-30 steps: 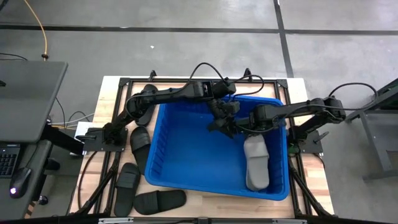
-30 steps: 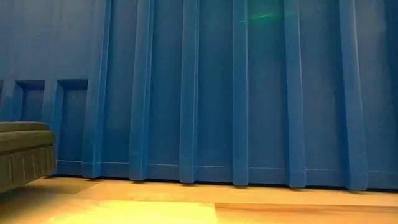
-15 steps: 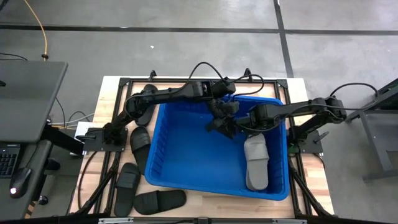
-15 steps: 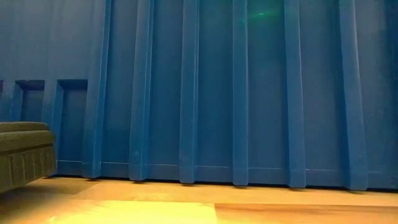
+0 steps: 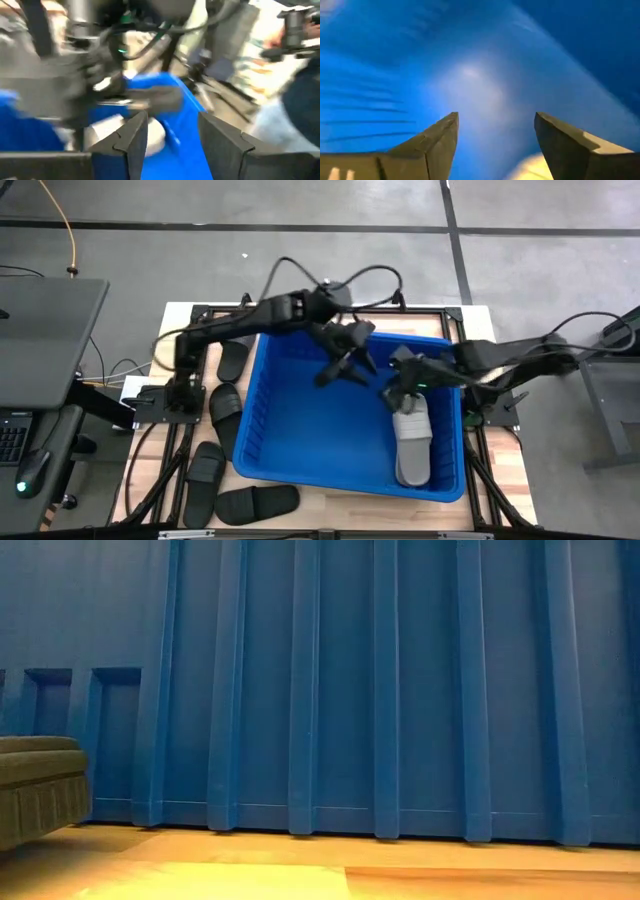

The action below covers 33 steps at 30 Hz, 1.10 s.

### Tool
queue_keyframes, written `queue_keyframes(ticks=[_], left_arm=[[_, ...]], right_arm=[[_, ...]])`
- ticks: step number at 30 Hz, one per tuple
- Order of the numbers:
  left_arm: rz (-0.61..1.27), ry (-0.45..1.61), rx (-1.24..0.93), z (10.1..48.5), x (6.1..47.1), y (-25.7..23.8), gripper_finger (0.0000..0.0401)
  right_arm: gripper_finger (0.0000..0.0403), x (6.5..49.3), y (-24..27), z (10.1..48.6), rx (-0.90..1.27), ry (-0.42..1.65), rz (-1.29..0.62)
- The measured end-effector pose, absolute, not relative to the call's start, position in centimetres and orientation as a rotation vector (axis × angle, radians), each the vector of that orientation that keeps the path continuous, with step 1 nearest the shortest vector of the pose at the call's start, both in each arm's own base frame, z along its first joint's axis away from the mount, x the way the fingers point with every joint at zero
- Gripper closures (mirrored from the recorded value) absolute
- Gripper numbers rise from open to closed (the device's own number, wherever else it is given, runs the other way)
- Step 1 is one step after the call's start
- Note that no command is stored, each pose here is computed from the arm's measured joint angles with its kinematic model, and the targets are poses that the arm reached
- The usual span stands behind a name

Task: Pick and place slides into bin
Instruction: Put the black slide into the blue organizer bin

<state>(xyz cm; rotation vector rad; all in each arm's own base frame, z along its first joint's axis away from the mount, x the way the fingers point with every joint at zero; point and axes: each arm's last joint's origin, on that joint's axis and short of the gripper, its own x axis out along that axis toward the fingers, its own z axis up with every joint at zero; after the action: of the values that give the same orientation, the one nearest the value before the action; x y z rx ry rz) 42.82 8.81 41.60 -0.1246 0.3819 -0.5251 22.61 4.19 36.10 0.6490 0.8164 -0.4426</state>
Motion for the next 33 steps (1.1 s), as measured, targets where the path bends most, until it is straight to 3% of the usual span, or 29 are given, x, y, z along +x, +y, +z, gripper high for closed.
queue_keyframes(ticks=[7, 12, 20, 26, 33], left_arm=[[-0.378, 0.170, 0.053, 46.9, 41.1, 3.5, 0.0240], [-0.398, -0.094, 0.029, 49.4, 41.8, -2.6, 0.0240], [-0.417, -0.085, -0.055, 46.7, 44.2, -8.4, 0.0240], [-0.594, -0.414, -0.208, 45.7, 44.9, -11.1, 0.0240], [-0.521, -0.660, -0.342, 40.9, 44.8, -8.2, 0.0240]], right_arm=[[0.0155, 18.9, 7.2, 41.3, 0.650, 0.461, -0.081], [0.0155, 15.9, 7.8, 43.2, 0.580, 0.331, -0.016], [0.0155, 13.5, 7.4, 43.3, 0.569, 0.345, -0.006], [0.0155, 13.1, 7.1, 43.4, 0.554, 0.349, -0.001], [0.0155, 12.4, 6.4, 43.3, 0.568, 0.362, -0.009]])
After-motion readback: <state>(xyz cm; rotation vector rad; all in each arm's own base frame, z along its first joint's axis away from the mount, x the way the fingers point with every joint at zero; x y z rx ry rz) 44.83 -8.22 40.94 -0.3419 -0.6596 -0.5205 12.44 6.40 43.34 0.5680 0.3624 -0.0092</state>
